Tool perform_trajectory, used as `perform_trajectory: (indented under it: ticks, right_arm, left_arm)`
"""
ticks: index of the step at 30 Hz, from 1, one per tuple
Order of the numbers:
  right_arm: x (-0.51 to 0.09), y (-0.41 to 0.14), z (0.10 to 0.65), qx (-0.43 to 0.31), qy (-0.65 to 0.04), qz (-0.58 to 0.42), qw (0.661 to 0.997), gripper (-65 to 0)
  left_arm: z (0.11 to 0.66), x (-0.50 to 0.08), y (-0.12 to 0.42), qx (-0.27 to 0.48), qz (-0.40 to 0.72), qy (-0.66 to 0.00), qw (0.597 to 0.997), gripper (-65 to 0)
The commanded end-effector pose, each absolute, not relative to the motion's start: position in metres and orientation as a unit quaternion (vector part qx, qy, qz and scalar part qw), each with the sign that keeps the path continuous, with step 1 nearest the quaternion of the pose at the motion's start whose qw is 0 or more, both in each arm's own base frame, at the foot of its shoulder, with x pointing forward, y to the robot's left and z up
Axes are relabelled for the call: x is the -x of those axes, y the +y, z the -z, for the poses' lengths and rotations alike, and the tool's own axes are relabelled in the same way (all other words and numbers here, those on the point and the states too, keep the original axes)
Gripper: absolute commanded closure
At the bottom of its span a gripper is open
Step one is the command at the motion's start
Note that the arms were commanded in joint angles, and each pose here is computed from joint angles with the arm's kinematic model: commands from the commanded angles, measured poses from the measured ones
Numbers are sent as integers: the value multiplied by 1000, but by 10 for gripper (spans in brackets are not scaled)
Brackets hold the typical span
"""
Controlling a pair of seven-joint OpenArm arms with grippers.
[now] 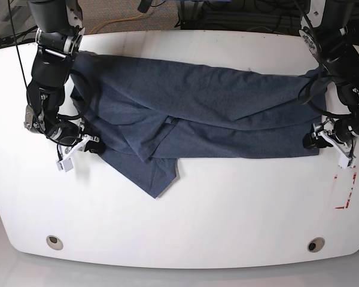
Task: Fold the T-shirt properly
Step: 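Move the left gripper along the shirt edge and regrasp the fabric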
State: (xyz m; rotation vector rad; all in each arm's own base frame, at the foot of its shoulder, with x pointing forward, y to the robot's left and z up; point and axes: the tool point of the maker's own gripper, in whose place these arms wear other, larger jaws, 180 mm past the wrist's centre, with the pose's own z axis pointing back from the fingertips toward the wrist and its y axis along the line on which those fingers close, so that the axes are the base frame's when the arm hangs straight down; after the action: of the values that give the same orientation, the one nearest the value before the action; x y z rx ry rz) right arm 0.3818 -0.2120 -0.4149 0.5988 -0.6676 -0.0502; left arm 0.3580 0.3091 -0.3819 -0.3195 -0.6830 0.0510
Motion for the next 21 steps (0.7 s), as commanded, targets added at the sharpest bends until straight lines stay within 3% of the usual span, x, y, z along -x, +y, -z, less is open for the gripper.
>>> perform_trajectory:
  ticks: [1, 12, 16, 21]
  right_arm:
    - [-398, -221, 394, -287, -357, 21, 889, 0]
    - [-398, -224, 393, -285, -358, 22, 889, 0]
    - [-398, -223, 393, -285, -357, 22, 889, 0]
    - [-398, -223, 393, -286, -357, 22, 889, 0]
  left_arm:
    - [373, -368, 317, 159, -34, -357, 920, -458]
    - [401, -360, 301, 183, -36, -328, 926, -431]
    - [408, -363, 283, 182, 3, -307, 934, -269]
    - [405, -368, 284, 181, -10, -311, 933, -128]
